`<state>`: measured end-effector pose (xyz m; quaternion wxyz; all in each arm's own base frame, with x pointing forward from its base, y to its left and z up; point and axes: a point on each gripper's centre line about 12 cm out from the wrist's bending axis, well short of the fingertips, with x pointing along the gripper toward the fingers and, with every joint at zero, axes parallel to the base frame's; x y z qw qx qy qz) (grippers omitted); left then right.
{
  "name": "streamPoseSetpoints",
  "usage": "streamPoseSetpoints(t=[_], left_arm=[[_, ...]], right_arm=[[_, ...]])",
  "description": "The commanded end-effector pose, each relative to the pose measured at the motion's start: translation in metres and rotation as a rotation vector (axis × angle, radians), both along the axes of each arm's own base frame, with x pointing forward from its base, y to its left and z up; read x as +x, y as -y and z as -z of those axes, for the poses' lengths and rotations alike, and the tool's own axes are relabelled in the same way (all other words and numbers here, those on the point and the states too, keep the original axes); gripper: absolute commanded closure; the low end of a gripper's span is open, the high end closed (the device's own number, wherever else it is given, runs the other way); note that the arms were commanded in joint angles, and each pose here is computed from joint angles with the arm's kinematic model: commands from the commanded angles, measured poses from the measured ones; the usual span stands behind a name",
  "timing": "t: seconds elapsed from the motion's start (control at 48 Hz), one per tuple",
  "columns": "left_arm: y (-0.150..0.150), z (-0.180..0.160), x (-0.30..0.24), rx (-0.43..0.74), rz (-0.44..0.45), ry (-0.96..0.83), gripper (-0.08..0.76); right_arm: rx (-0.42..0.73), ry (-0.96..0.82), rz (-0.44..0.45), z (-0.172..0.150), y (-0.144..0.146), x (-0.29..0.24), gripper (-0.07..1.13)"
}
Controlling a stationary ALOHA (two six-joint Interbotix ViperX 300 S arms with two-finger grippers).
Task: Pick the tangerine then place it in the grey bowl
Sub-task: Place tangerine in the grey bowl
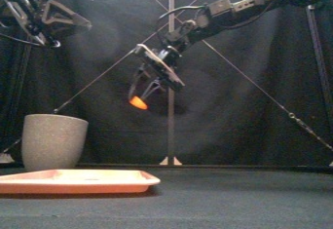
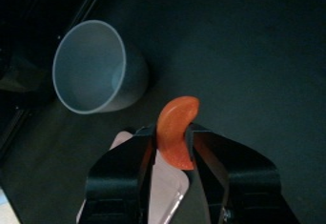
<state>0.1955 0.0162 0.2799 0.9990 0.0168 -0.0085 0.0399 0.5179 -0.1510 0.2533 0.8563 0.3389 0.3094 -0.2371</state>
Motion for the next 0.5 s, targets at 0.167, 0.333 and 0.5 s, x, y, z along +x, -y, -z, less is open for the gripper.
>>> streamPoseSetpoints(t=[0.167, 0.333, 0.5], left_arm=[[0.000, -0.007, 0.001, 0.002, 0.002, 0.023, 0.189], [0.000, -0.006, 0.001, 0.002, 0.002, 0.021, 0.189], [0.000, -0.007, 0.001, 0.001, 0.000, 0.025, 0.189]], right_arm=[[-0.093, 0.103, -0.074, -0.028, -0.019, 0.064, 0.39], [-0.131, 0.113, -0.111, -0.027, -0.035, 0.091, 0.39], [-0.145, 0.102, -0.130, -0.023, -0.041, 0.108, 0.39]])
